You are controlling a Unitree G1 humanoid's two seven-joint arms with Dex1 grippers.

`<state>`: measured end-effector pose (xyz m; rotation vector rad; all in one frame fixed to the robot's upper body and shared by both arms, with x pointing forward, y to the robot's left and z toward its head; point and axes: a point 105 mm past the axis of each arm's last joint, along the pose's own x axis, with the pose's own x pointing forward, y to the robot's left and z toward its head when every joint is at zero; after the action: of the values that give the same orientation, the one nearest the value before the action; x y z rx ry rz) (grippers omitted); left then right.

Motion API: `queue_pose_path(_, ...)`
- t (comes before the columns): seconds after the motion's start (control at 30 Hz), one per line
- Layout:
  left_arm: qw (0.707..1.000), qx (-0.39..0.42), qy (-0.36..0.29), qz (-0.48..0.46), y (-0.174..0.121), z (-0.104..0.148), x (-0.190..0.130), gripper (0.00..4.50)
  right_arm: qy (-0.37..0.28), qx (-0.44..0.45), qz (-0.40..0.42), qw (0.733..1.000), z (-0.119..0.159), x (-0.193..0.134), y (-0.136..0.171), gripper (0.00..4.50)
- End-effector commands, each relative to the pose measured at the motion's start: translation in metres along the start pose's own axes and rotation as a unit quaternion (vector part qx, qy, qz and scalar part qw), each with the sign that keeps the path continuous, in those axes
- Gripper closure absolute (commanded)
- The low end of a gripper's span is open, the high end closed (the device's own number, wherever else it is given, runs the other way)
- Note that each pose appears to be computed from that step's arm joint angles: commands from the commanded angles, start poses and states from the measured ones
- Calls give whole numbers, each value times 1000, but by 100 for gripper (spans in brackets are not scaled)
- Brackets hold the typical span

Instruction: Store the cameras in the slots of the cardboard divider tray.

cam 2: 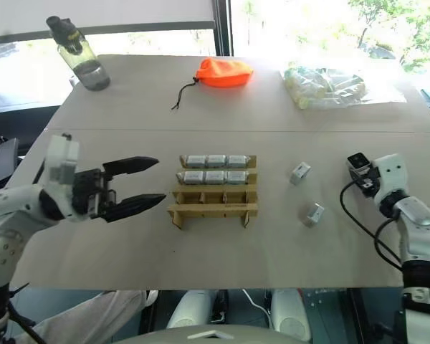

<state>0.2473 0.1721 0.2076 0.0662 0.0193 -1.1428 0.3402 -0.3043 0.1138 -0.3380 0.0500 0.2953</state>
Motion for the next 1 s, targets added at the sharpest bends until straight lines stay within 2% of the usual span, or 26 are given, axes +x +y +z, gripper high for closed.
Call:
queue_pose_path(0.03,1000,-1,-24,-10,9,16,14,0,-113,-107,113,981,73,2,22,268)
queue_pose_path(0.13,1000,-1,-31,4,31,20,35,0,-153,-237,219,934,103,4,57,268)
queue_pose_path(0.2,1000,15,-13,24,47,18,51,0,-186,-297,241,905,122,10,74,268)
queue_pose_path(0.27,1000,15,-17,-11,45,21,64,0,-208,-359,252,875,135,16,87,268)
queue_pose_path(0.3,999,-7,-9,-40,42,19,71,0,-226,-403,267,846,141,16,100,268)
queue_pose_path(0.4,998,-26,29,-45,53,5,87,0,-272,-465,293,790,153,19,129,268)
queue_pose_path(0.53,997,-36,11,-69,53,10,105,0,-316,-513,324,730,160,23,161,268)
queue_pose_path(0.67,995,-27,17,-98,45,11,110,0,-337,-534,343,695,166,27,179,268)
queue_pose_path(1.0,986,-27,34,-161,22,10,106,0,-359,-556,352,662,172,33,198,268)
